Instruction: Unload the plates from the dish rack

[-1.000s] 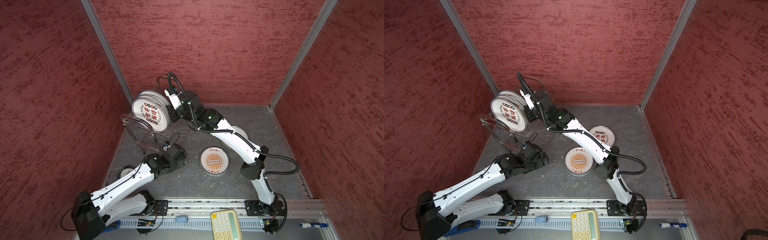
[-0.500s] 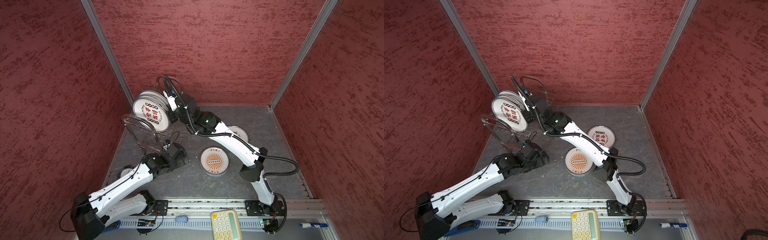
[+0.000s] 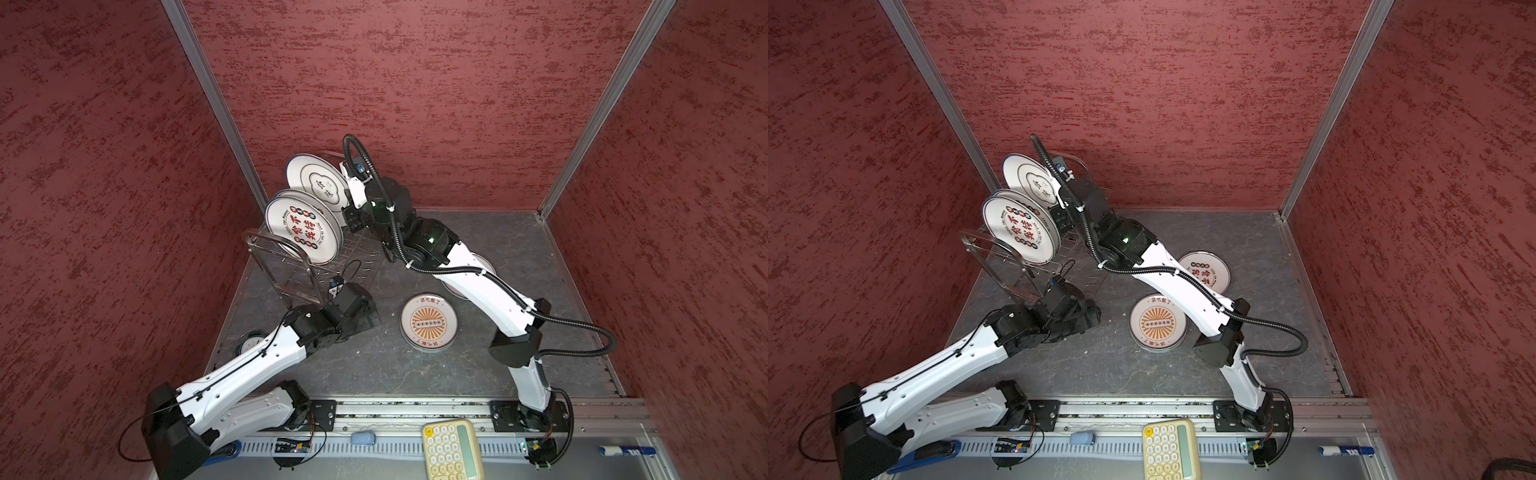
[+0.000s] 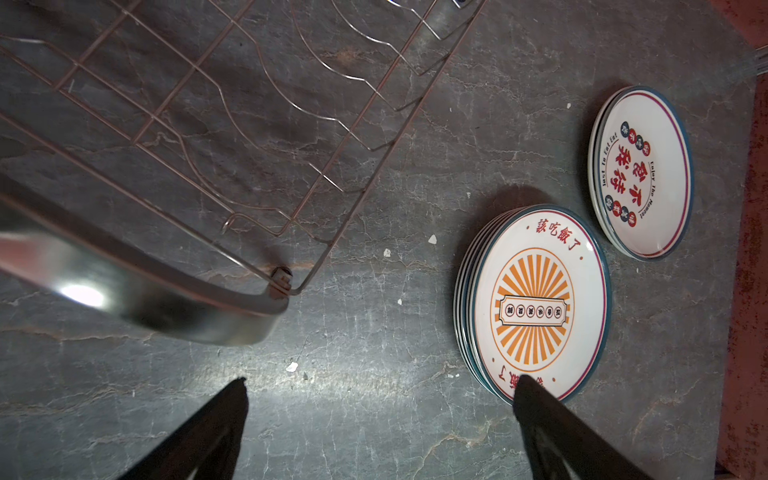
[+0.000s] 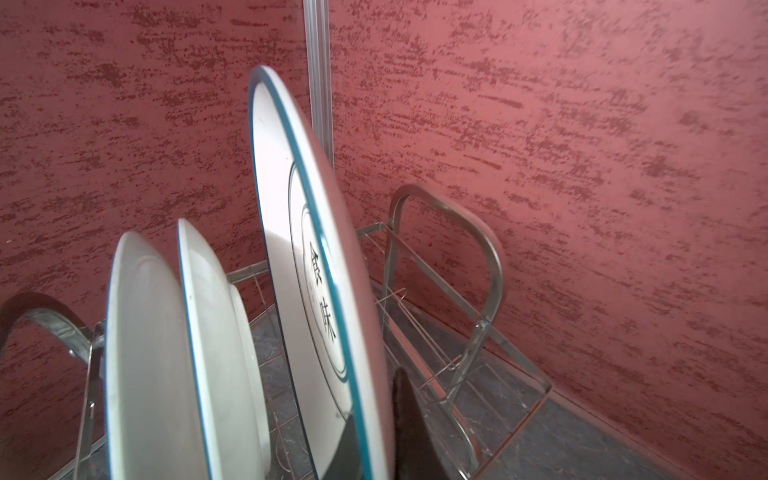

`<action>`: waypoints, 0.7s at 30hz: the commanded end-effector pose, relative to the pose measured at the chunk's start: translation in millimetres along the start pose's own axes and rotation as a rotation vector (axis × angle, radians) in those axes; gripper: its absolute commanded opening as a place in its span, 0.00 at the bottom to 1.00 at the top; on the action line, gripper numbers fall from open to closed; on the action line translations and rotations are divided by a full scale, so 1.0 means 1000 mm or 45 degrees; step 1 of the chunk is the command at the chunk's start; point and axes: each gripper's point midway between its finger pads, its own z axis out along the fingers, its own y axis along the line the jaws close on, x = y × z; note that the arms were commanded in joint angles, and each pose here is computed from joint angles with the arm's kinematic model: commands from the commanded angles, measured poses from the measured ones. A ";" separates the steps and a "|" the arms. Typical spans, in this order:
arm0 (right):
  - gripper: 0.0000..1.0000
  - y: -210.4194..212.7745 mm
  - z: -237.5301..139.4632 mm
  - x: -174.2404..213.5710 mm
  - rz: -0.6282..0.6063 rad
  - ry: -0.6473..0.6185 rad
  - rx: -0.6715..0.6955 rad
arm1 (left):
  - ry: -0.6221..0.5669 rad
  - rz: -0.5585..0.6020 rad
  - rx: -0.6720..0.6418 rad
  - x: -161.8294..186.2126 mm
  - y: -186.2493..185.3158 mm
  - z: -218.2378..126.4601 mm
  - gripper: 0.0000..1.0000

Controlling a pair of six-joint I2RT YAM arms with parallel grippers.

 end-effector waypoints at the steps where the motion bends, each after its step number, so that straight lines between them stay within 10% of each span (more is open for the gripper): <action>1: 0.00 -0.039 -0.040 -0.074 0.046 -0.257 0.162 | -0.028 0.024 0.049 -0.006 -0.013 -0.006 0.99; 12: 0.00 -0.140 -0.105 -0.089 0.044 -0.256 0.637 | -0.042 0.103 0.181 -0.003 -0.045 -0.015 0.99; 21: 0.00 -0.229 -0.165 0.032 0.333 0.075 0.609 | -0.060 0.200 0.390 -0.009 -0.110 -0.003 1.00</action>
